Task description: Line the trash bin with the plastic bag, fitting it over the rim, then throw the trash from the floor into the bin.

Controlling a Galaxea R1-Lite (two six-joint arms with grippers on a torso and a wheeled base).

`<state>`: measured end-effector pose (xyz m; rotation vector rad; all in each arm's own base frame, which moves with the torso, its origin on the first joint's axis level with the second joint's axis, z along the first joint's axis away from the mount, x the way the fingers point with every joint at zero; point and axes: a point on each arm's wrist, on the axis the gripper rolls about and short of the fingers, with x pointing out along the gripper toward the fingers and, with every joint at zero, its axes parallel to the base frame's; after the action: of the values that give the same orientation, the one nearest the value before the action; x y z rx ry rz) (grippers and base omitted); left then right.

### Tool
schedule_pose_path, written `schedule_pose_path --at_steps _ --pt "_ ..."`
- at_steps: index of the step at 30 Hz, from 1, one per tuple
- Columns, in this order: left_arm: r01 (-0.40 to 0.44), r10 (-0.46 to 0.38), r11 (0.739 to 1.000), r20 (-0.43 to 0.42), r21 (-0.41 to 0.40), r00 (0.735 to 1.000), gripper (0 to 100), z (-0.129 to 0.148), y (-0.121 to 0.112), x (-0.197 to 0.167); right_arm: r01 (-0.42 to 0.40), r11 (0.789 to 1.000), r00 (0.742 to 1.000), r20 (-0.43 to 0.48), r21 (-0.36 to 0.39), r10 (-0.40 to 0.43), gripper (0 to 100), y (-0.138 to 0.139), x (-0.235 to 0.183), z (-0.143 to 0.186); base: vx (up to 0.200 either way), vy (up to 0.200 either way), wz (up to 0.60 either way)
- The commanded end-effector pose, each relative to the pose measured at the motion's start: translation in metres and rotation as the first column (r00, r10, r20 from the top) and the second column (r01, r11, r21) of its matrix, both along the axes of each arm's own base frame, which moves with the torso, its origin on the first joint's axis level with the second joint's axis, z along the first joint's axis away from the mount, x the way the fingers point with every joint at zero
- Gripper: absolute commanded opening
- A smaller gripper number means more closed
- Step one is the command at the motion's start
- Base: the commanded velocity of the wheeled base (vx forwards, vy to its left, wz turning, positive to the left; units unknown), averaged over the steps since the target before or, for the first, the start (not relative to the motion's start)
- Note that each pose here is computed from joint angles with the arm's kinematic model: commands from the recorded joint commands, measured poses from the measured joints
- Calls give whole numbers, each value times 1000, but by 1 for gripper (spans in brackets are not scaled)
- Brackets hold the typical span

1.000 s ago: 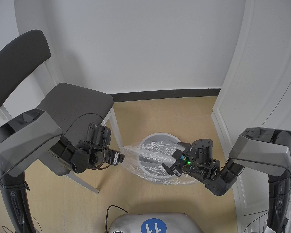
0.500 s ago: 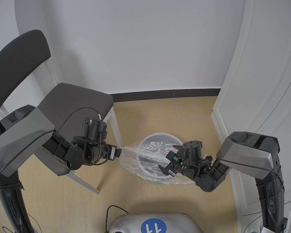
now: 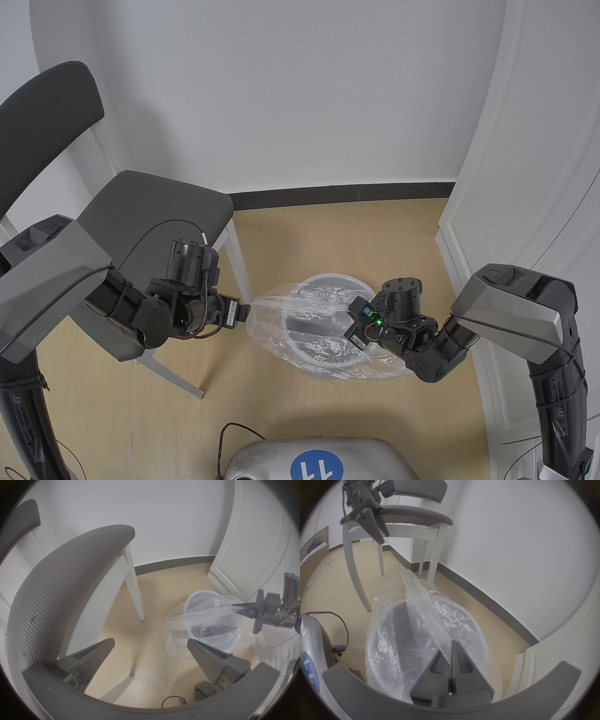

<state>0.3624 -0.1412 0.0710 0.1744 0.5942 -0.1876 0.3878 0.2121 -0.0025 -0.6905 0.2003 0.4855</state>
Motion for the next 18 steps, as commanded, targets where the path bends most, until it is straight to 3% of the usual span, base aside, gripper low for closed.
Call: schedule_pose_path --at_steps 1,7,18 --pt "-3 3 1000 6 -1 1000 100 2 1 0 12 999 999 35 30 -13 0 -1 6 18 0 0 0" --pt "-5 5 1000 10 -3 1000 100 2 1 1 62 988 997 34 139 -67 0 2 30 34 0 0 0" --pt "-5 5 1000 36 -13 999 100 1 0 3 115 971 990 59 210 -130 0 -6 57 34 0 0 0"
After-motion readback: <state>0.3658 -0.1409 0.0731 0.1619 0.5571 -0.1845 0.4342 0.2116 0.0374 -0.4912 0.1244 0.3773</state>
